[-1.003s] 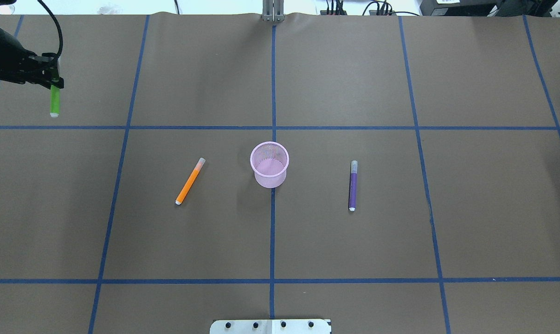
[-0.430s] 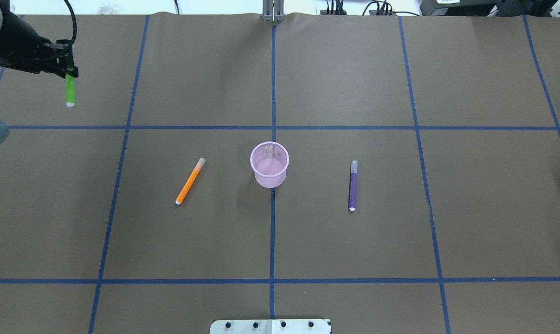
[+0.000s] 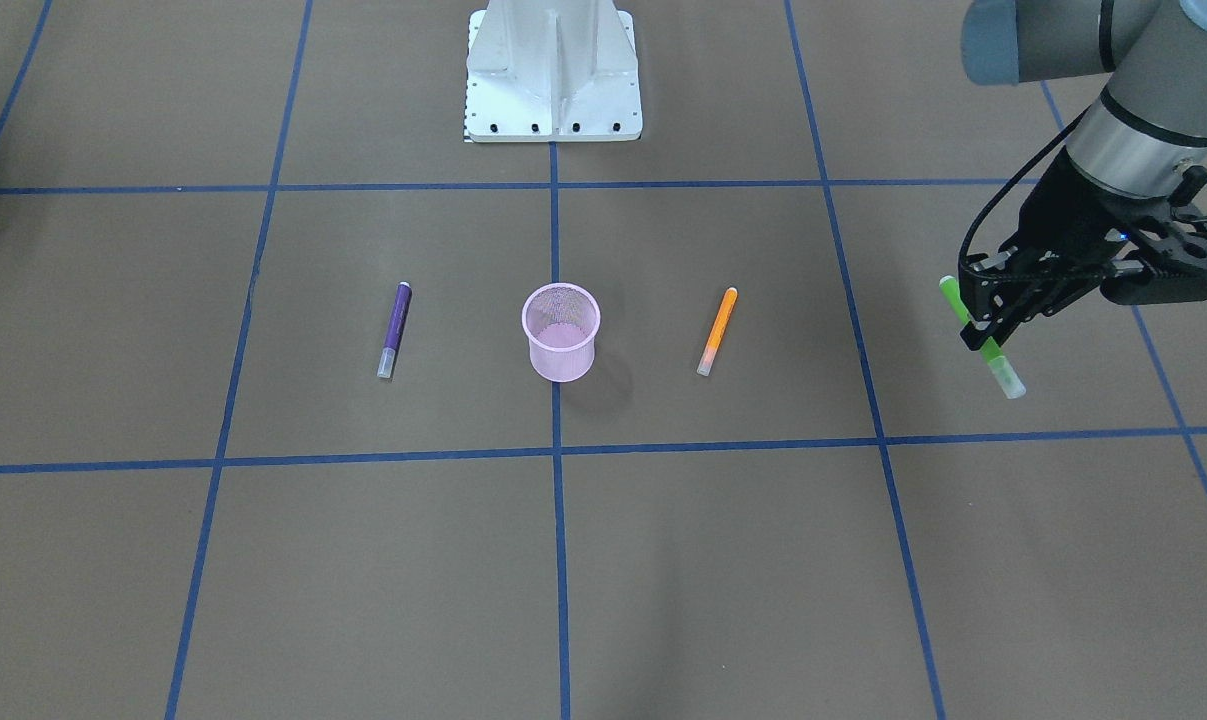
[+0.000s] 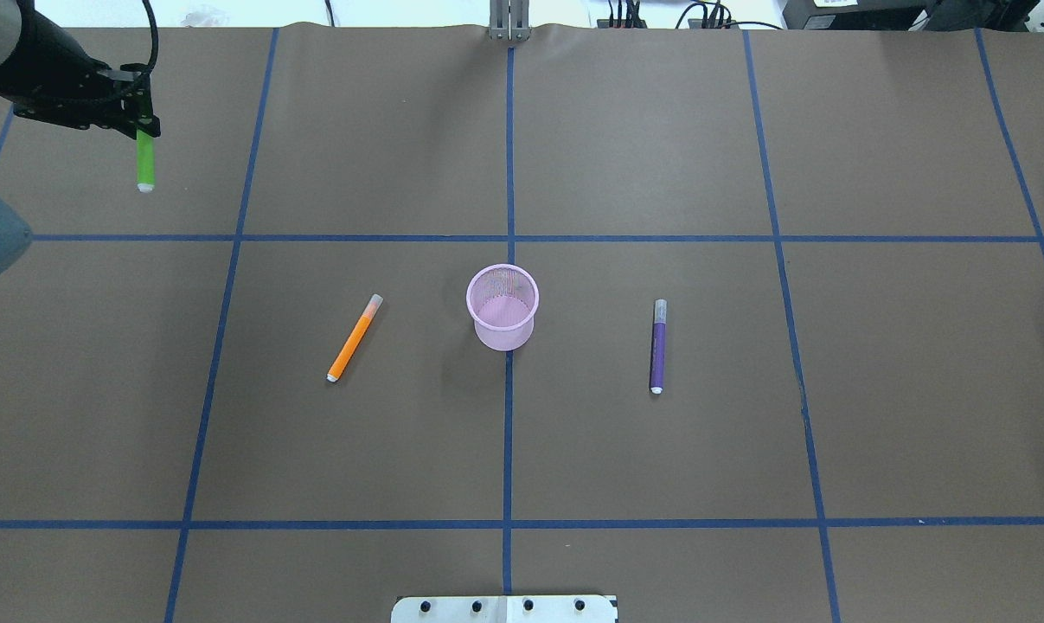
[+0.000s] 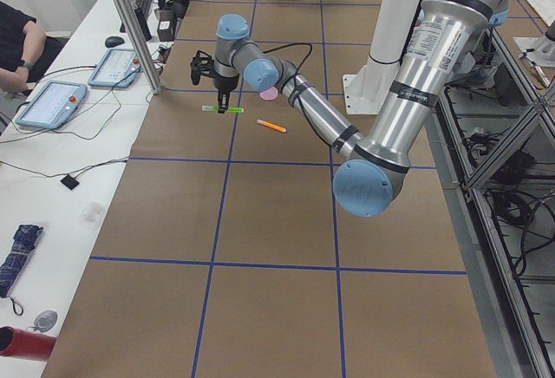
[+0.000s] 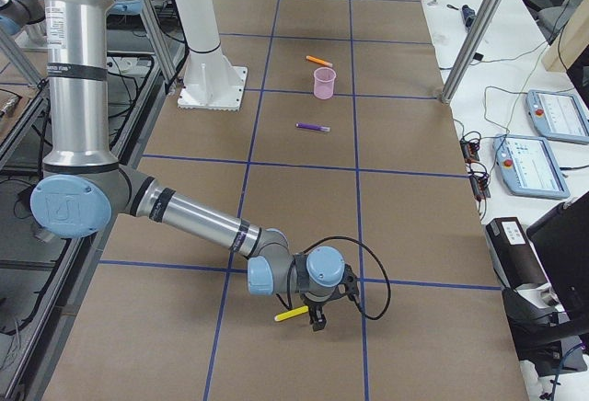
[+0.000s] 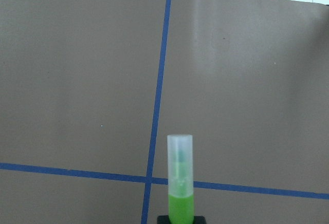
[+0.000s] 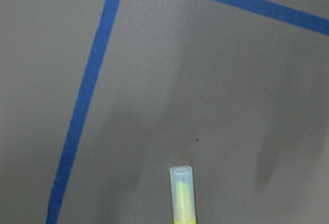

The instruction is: Collect pens into pen holder

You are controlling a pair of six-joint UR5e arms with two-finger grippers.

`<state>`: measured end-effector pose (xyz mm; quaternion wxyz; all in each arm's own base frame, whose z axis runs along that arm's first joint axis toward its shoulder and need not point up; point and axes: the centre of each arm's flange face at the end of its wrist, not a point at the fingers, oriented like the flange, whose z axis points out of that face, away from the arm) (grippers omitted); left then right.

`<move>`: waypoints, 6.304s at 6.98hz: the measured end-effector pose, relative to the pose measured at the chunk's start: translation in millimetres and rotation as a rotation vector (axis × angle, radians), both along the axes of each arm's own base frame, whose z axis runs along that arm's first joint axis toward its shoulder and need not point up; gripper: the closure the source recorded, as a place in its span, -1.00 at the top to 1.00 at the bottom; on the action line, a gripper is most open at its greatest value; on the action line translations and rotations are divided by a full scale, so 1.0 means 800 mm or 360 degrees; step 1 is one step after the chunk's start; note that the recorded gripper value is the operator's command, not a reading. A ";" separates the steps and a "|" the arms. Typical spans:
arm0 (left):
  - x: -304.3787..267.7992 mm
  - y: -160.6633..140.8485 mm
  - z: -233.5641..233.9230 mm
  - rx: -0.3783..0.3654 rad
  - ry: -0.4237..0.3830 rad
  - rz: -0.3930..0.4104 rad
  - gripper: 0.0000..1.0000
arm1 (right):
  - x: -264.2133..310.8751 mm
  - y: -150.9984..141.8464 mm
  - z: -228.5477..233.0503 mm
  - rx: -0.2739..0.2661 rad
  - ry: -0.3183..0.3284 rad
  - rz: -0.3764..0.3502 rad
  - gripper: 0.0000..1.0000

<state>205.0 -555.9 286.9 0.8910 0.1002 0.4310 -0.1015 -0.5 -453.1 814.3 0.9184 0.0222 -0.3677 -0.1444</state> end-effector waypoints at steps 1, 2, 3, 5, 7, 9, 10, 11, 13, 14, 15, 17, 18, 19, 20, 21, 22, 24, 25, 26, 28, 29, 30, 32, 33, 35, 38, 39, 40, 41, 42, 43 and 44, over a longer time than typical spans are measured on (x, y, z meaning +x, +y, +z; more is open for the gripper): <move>0.005 0.000 -0.003 -0.0004 -0.0005 0.0007 -1.00 | 0.000 0.001 0.004 0.0004 0.0002 -0.0003 0.96; 0.007 0.001 -0.005 -0.0004 -0.0006 0.0011 -1.00 | 0.000 0.001 0.008 0.0026 0.0002 -0.0003 0.95; 0.009 0.001 -0.006 -0.0004 -0.0007 0.0013 -1.00 | -0.002 0.000 0.010 0.0051 0.0001 -0.0007 0.91; 0.011 0.001 -0.006 -0.0005 -0.0008 0.0017 -1.00 | -0.010 -0.005 0.007 0.0104 0.0009 -0.0030 0.72; 0.013 0.001 -0.006 -0.0004 -0.0010 0.0025 -1.00 | -0.015 -0.007 0.006 0.0126 0.0016 -0.0042 0.46; 0.014 0.001 -0.005 -0.0005 -0.0010 0.0027 -1.00 | -0.016 -0.007 0.006 0.0124 0.0016 -0.0043 0.18; 0.014 0.001 -0.005 -0.0006 -0.0011 0.0027 -1.00 | -0.016 -0.007 0.006 0.0121 0.0013 -0.0042 0.09; 0.014 0.001 -0.005 -0.0006 -0.0012 0.0027 -1.00 | -0.017 -0.009 0.005 0.0121 0.0012 -0.0040 -0.04; 0.014 0.001 -0.004 -0.0008 -0.0013 0.0027 -1.00 | -0.018 -0.017 -0.001 0.0130 0.0007 -0.0038 -0.28; 0.015 0.000 -0.005 -0.0007 -0.0013 0.0028 -1.00 | -0.019 -0.019 -0.002 0.0131 0.0007 -0.0038 -0.34; 0.015 0.000 -0.005 -0.0006 -0.0013 0.0028 -1.00 | -0.019 -0.019 -0.002 0.0131 0.0007 -0.0039 -0.32; 0.015 -0.001 -0.006 -0.0005 -0.0013 0.0028 -1.00 | -0.020 -0.019 -0.002 0.0131 0.0006 -0.0044 -0.30; 0.015 -0.001 -0.006 -0.0004 -0.0012 0.0028 -1.00 | -0.020 -0.019 -0.002 0.0130 0.0007 -0.0046 -0.28; 0.015 -0.001 -0.007 -0.0003 -0.0011 0.0028 -1.00 | -0.021 -0.019 -0.002 0.0130 0.0008 -0.0048 -0.21; 0.015 -0.001 -0.008 -0.0002 -0.0011 0.0028 -1.00 | -0.022 -0.019 -0.001 0.0129 0.0009 -0.0050 -0.20; 0.015 -0.001 -0.008 -0.0002 -0.0011 0.0028 -1.00 | -0.024 -0.019 -0.001 0.0126 0.0009 -0.0054 -0.20; 0.015 -0.001 -0.008 -0.0002 -0.0011 0.0028 -1.00 | -0.025 -0.019 -0.001 0.0124 0.0008 -0.0056 -0.20; 0.015 -0.001 -0.008 -0.0002 -0.0011 0.0029 -1.00 | -0.026 -0.019 -0.002 0.0122 0.0007 -0.0055 -0.99; 0.015 -0.001 -0.008 -0.0002 -0.0010 0.0030 -1.00 | -0.026 -0.018 -0.001 0.0119 0.0007 -0.0053 -1.00; 0.016 -0.001 -0.010 0.0000 -0.0007 0.0032 -1.00 | -0.026 -0.018 0.000 0.0115 0.0007 -0.0052 -1.00; 0.016 -0.002 -0.019 -0.0011 -0.0011 0.0032 -1.00 | -0.026 -0.018 0.000 0.0114 0.0005 -0.0052 -1.00; 0.017 -0.004 -0.029 -0.0018 -0.0015 0.0031 -1.00 | -0.029 -0.025 -0.011 0.0136 -0.0024 -0.0054 -1.00; 0.018 -0.005 -0.038 -0.0020 -0.0016 0.0027 -1.00 | -0.032 -0.031 -0.024 0.0156 -0.0066 -0.0050 -1.00; 0.024 -0.007 -0.063 -0.0028 -0.0010 -0.0069 -1.00 | -0.024 -0.050 -0.056 0.0205 -0.0107 0.0007 -1.00; 0.047 -0.002 -0.081 -0.0026 -0.0014 -0.0147 -1.00 | -0.013 -0.069 -0.077 0.0228 -0.0116 0.0070 -1.00; 0.119 0.025 -0.116 -0.0024 -0.0011 -0.0302 -1.00 | 0.007 -0.107 -0.120 0.0246 -0.0129 0.0218 -1.00; 0.233 0.095 -0.178 -0.0010 0.0093 -0.0513 -1.00 | 0.014 -0.141 -0.186 0.0207 -0.0147 0.0458 -1.00; 0.275 0.127 -0.196 0.0033 0.0128 -0.0576 -1.00 | 0.014 -0.152 -0.204 0.0199 -0.0151 0.0517 -1.00; 0.315 0.157 -0.207 0.0093 0.0153 -0.0629 -1.00 | 0.013 -0.167 -0.223 0.0214 -0.0159 0.0545 -1.00; 0.347 0.174 -0.212 0.0136 0.0155 -0.0672 -1.00 | 0.012 -0.181 -0.242 0.0231 -0.0167 0.0561 -1.00; 0.376 0.172 -0.218 0.0158 0.0142 -0.0720 -1.00 | 0.011 -0.195 -0.260 0.0236 -0.0180 0.0587 -1.00; 0.400 0.163 -0.223 0.0178 0.0132 -0.0769 -1.00 | 0.010 -0.203 -0.272 0.0228 -0.0194 0.0617 -1.00; 0.420 0.151 -0.222 0.0201 0.0136 -0.0819 -1.00 | 0.009 -0.206 -0.278 0.0224 -0.0202 0.0633 -1.00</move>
